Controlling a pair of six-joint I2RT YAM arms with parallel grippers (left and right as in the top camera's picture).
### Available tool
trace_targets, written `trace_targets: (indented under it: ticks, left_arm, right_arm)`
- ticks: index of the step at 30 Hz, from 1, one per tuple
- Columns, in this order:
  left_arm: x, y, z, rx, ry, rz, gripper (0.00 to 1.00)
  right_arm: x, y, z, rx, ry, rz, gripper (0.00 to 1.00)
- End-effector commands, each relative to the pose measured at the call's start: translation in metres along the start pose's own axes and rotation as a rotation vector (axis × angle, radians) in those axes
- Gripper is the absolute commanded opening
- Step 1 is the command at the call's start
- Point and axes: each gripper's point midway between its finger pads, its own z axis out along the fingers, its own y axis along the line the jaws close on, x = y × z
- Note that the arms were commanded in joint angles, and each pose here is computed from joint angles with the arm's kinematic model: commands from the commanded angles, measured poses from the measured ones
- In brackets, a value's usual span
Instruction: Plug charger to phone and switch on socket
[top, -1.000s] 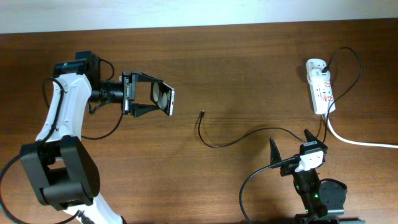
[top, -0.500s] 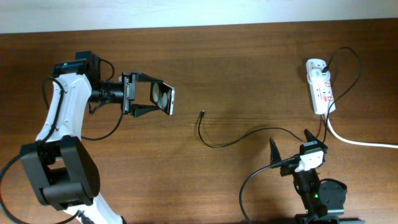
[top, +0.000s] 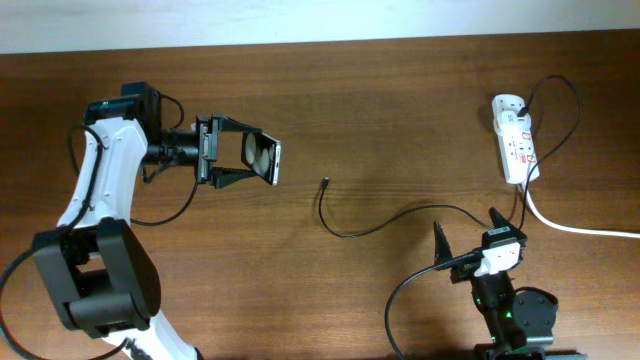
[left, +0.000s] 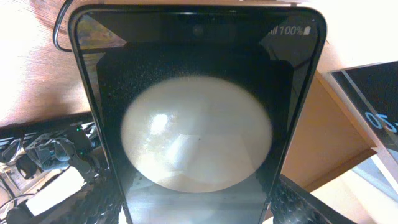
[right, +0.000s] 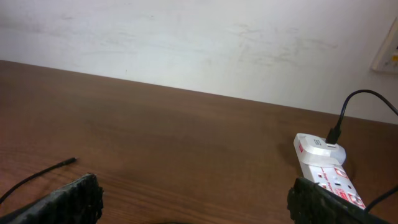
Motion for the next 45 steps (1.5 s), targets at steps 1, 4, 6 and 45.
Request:
trace_targets:
  ticks: [1,4,6,45]
  left_arm:
    - [0.0138,-0.014,-0.0073,0.035,0.003,0.04,0.0]
    - [0.014,-0.0137,-0.0073,0.034,0.003,0.037,0.0]
    - [0.0138,-0.0137,-0.0074,0.034,0.003,0.037,0.0]
    - [0.0054,-0.0059,-0.0074,-0.012,-0.046,0.035,0.0]
  right_arm:
    - [0.0021,0.0045,0.0001,-0.021,0.003,-0.003,0.99]
    - [0.0021,0.0045,0.0001,-0.021,0.003,-0.003,0.99]
    - [0.0021,0.0045,0.0001,-0.021,0.003,-0.003,0.99]
    - [0.002,0.0044,0.0001,-0.021,0.002,-0.003,0.99]
